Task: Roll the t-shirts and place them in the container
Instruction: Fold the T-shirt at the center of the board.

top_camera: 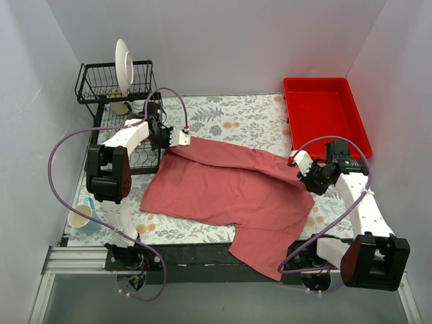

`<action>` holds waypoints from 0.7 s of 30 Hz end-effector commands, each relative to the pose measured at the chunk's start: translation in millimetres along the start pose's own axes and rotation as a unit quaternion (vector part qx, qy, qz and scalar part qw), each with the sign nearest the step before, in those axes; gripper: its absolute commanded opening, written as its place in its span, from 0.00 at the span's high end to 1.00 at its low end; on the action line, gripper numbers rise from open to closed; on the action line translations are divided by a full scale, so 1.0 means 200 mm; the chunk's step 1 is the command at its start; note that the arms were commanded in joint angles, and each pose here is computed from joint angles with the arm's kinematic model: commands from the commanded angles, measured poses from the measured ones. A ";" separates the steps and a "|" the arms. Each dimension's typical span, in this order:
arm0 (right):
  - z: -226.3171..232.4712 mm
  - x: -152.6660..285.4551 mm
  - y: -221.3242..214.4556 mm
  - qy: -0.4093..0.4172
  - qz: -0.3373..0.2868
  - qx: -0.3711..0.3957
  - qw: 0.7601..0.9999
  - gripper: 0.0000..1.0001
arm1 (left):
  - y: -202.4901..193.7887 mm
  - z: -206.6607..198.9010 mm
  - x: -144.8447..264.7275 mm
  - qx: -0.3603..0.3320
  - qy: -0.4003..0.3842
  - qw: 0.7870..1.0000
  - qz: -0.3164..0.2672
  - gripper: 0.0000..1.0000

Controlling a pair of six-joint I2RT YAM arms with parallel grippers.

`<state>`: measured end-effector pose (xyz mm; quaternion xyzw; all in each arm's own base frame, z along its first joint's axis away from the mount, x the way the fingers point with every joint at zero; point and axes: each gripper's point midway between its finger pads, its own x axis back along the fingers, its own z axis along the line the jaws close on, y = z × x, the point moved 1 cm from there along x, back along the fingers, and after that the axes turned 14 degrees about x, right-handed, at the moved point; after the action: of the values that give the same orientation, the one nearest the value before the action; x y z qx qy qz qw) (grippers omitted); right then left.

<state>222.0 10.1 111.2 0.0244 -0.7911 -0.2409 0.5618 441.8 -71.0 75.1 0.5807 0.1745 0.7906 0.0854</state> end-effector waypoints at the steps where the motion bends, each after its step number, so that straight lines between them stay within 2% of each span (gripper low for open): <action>1: 0.09 0.03 0.00 0.057 0.008 -0.011 0.998 0.77 | 0.00 0.04 0.16 0.014 0.009 1.000 0.009 0.78; 5: 0.04 0.09 0.06 0.065 -0.021 -0.052 0.996 0.63 | 0.12 0.17 0.27 0.045 0.042 0.997 -0.045 0.60; 7: 0.00 0.09 0.09 0.068 -0.033 -0.077 0.994 0.62 | 0.21 0.24 0.30 0.053 0.057 0.994 -0.078 0.52; 13: -0.15 -0.02 0.07 0.039 -0.022 -0.116 0.992 0.63 | 0.38 0.21 0.22 0.131 0.045 0.985 -0.105 0.51; 16: -0.24 -0.06 0.04 0.003 -0.014 -0.125 0.992 0.64 | 0.46 0.10 0.16 0.180 0.023 0.976 -0.117 0.55; 18: -0.29 -0.08 0.05 -0.007 -0.016 -0.127 0.992 0.64 | 0.52 0.00 0.13 0.208 -0.003 0.970 -0.123 0.62; 21: -0.30 -0.10 0.07 0.001 -0.025 -0.136 0.990 0.64 | 0.62 -0.22 0.16 0.252 -0.059 0.956 -0.139 0.66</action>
<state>261.5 6.7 104.3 -0.0339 -0.7357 -0.3376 0.5862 447.9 -148.6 125.0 0.5639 0.3658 0.7378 0.0623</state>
